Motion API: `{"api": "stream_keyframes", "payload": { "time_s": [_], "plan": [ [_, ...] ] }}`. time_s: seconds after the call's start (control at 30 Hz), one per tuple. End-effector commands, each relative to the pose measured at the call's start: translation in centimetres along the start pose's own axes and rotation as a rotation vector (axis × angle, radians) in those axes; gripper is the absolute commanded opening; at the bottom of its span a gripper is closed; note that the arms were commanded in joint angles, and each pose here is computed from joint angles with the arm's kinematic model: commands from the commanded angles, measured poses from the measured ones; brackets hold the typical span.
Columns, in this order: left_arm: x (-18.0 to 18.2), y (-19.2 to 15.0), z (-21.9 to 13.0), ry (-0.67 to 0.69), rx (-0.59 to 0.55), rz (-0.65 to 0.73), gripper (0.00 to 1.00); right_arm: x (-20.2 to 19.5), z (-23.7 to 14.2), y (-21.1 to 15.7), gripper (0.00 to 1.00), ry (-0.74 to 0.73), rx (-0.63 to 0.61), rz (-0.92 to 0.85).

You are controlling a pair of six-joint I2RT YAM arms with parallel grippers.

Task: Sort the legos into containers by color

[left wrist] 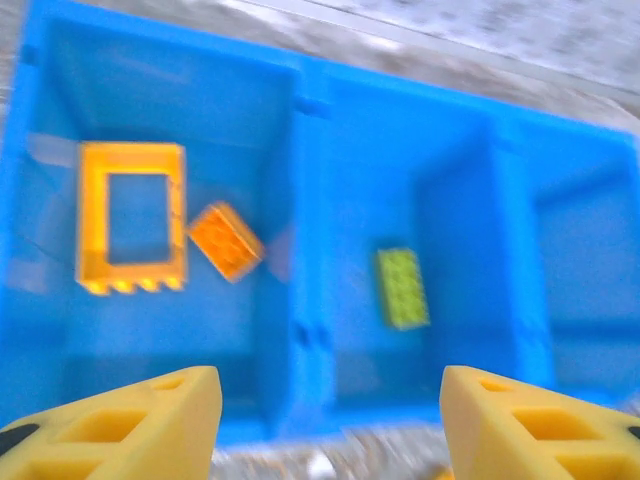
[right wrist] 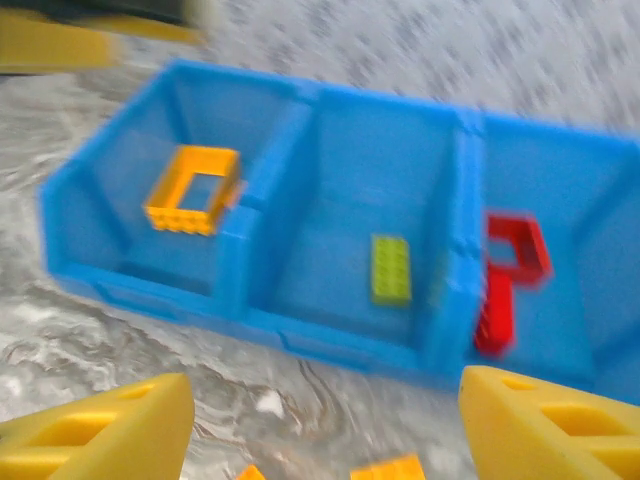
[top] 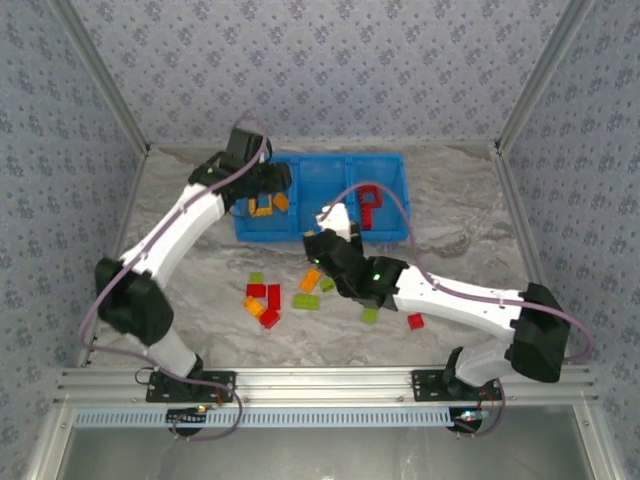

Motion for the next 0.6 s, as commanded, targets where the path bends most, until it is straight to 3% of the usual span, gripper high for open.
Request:
{"api": "stream_keyframes", "payload": {
  "time_s": [0.0, 0.17, 0.3, 0.43, 0.57],
  "plan": [
    [-3.9, -4.6, -2.9, -0.149, 0.008, 0.142, 0.62, -8.6, -2.1, -4.3, 0.7, -0.305, 0.185, 0.241],
    [-8.1, -13.5, -7.0, -0.338, 0.055, 0.27, 0.65, -13.7, -4.4, -10.5, 0.7, -0.383, 0.395, 0.364],
    [-8.8, -18.6, -9.2, -0.389, 0.073, 0.3, 0.66, -16.9, -5.9, -15.6, 0.73, -0.431, 0.571, 0.445],
    [-9.9, -22.2, -10.2, -0.455, 0.086, 0.312, 0.67, -18.3, -6.6, -19.1, 0.77, -0.441, 0.652, 0.594],
    [-11.3, -25.0, -10.4, -0.505, 0.116, 0.393, 0.67, -19.1, -6.3, -20.2, 0.79, -0.455, 0.647, 0.776]
  ]
}}
Point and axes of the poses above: each hand's point on the last joint's axis, 136 mm out from that joint toward the fingers, its own z axis out along the fingers, its own x axis along the line the jaws close on, y = z × x, the point moved 2 cm from there along -z, back along the fingers, and after that the axes turned 5 degrees about z, right-handed, at the moved point
